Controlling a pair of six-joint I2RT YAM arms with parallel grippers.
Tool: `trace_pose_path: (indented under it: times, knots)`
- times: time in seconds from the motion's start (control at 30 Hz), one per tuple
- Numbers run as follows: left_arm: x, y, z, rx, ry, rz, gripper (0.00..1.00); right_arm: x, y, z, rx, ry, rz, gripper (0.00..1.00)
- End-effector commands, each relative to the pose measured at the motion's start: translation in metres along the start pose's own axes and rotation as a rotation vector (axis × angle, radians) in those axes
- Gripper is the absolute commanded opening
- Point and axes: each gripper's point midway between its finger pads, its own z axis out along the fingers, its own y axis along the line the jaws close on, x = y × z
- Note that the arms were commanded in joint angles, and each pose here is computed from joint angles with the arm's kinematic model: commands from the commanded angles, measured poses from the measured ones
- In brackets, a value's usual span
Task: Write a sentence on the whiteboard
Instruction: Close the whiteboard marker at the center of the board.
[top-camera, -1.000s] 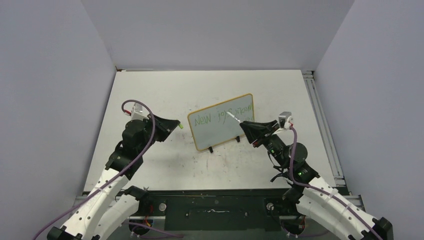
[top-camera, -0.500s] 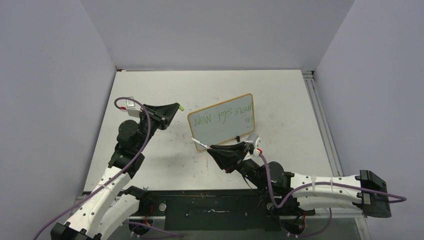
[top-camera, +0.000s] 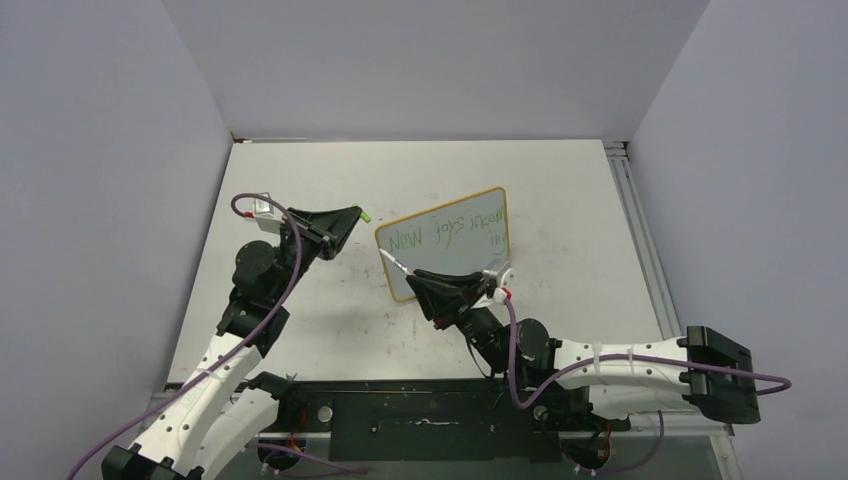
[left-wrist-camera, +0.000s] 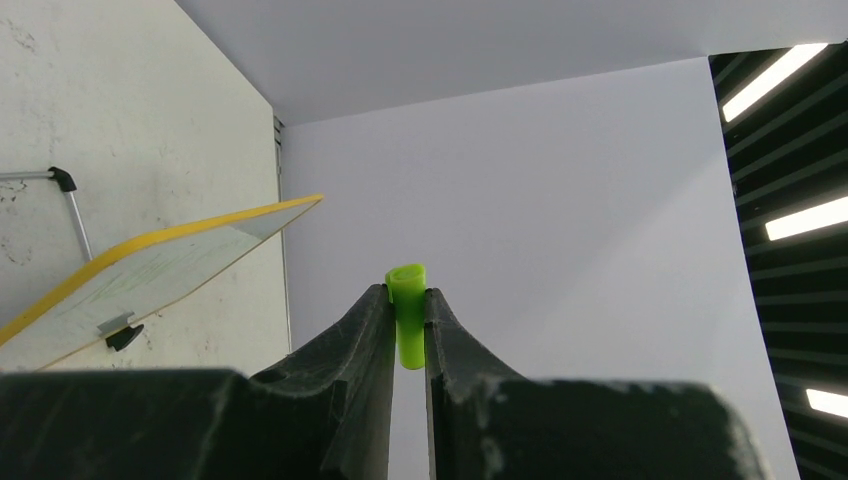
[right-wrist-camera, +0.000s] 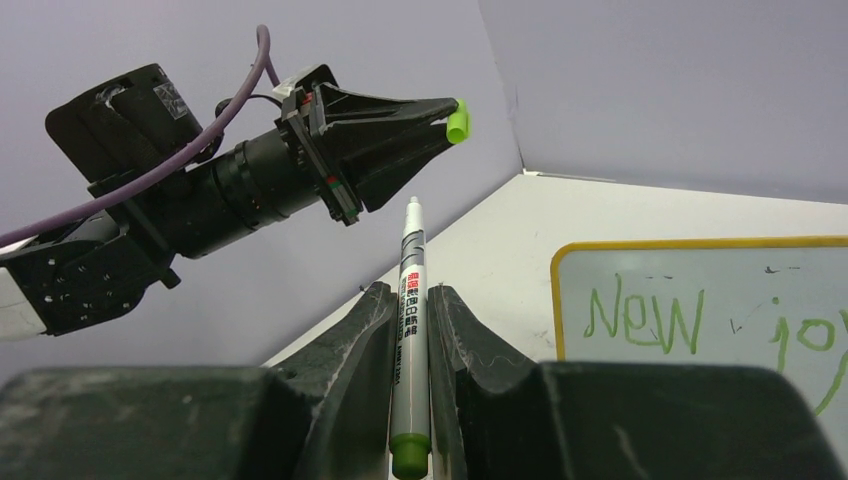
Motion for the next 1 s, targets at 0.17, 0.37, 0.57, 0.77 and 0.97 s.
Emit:
trace_pose_path:
  times: [0.17,0.37,0.57,0.77,0.97]
  knots:
    - [0.007,-0.014,-0.001,0.059,0.044,0.006,0.0,-0.031,0.01,0.022,0.03,-0.095,0.024,0.05]
    - [0.011,-0.008,-0.002,0.05,0.061,-0.002,0.0,-0.028,0.007,0.026,0.057,-0.092,0.013,0.05]
    - [0.013,-0.011,-0.003,0.058,0.07,-0.004,0.0,-0.025,0.002,0.03,0.084,-0.082,0.003,0.05]
    - [0.014,-0.01,-0.003,0.055,0.079,-0.009,0.0,-0.022,-0.002,0.033,0.103,-0.074,-0.006,0.05]
    - [0.016,-0.01,-0.003,0.056,0.084,-0.014,0.0,-0.02,-0.006,0.035,0.118,-0.067,-0.015,0.05]
